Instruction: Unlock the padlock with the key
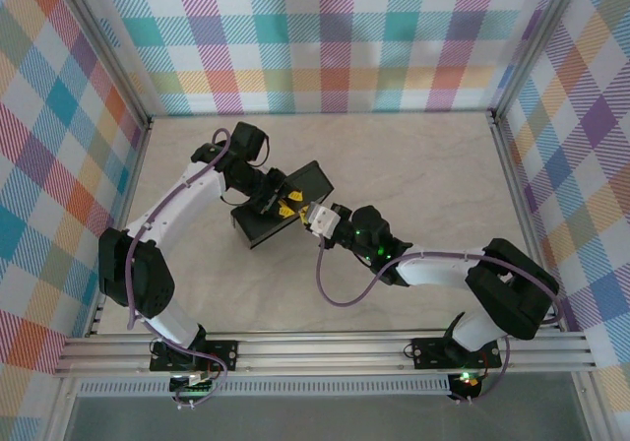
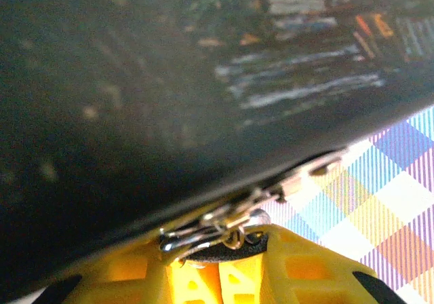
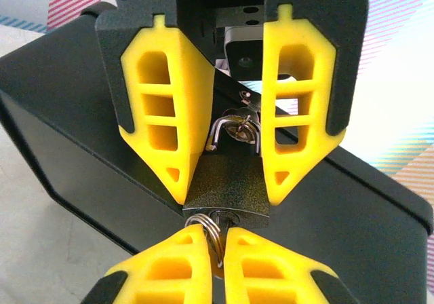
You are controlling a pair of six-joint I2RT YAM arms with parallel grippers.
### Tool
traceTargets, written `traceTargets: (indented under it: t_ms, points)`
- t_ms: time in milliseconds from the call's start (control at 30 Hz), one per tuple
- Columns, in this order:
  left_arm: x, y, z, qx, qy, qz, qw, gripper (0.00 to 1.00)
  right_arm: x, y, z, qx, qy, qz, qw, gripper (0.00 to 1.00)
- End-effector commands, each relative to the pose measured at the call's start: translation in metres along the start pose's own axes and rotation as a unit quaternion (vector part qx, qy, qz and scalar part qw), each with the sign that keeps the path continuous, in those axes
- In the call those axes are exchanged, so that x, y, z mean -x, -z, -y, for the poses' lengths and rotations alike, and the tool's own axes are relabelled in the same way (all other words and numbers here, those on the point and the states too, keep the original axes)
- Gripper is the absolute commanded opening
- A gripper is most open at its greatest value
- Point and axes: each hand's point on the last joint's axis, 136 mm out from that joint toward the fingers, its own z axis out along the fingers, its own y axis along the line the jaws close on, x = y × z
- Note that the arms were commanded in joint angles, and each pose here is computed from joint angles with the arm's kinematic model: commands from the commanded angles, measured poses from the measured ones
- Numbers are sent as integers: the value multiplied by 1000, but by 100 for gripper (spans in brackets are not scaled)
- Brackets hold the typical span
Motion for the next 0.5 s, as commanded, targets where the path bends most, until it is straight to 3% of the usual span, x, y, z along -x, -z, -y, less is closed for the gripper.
traceTargets:
  t_ms: [0,167,467]
  points:
    - [-1,10,19,-39,-44,17,998,0,25,6,-4,21,-60,36,997,7]
    - [4,8,17,-33,-43,20,998,0,16,10,-5,35,-109,17,993,26]
    - [6,9,22,-34,-47,22,998,0,26,5,11,54,-203,-4,978,36]
